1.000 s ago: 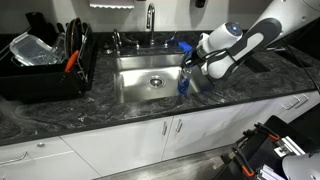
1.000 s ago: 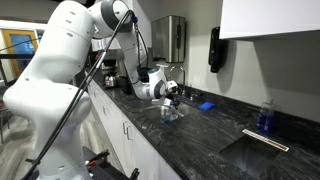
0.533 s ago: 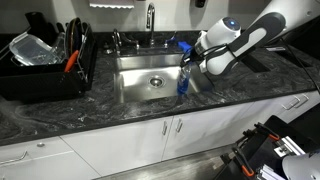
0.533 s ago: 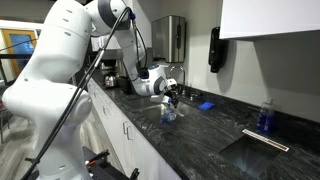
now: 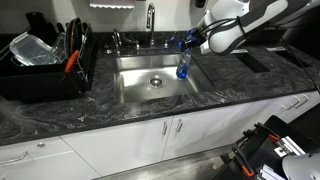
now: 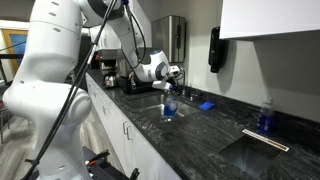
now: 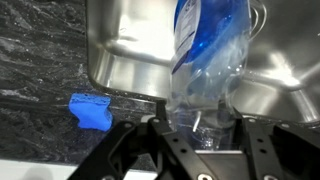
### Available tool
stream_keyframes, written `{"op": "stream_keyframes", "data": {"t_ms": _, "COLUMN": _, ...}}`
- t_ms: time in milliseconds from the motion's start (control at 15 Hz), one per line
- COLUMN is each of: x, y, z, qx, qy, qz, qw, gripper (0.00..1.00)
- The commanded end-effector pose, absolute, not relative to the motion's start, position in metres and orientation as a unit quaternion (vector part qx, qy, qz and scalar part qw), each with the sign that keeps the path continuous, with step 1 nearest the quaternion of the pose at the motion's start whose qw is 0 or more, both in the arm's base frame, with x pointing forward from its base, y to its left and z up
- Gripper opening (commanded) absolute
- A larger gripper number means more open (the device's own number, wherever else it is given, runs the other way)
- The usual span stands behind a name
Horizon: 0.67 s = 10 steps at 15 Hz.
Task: Remove the bottle out of the sink
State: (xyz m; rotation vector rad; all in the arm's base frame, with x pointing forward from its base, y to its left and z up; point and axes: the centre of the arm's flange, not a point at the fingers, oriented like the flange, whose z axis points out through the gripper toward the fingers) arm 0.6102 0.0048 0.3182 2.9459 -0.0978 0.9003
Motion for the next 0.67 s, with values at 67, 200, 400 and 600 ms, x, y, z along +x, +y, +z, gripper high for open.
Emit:
{"op": "stream_keyframes", "data": {"t_ms": 67, "x": 0.620, "y": -0.024, "z": 0.380, "qx": 0.951, "qy": -0.074, "qz": 0.300, "qw": 0.034, "gripper": 0.30}}
{"op": "stream_keyframes", "data": {"t_ms": 200, "x": 0.620, "y": -0.041, "z": 0.399, "qx": 0.944, "qy": -0.091, "qz": 0.315, "qw": 0.040, "gripper": 0.30}}
{"op": "stream_keyframes", "data": {"t_ms": 400, "x": 0.617, "y": -0.073, "z": 0.415, "qx": 0.932, "qy": -0.120, "qz": 0.338, "qw": 0.051, "gripper": 0.30}}
{"op": "stream_keyframes", "data": {"t_ms": 600, "x": 0.616, "y": -0.103, "z": 0.417, "qx": 0.925, "qy": -0.149, "qz": 0.343, "qw": 0.062, "gripper": 0.30}}
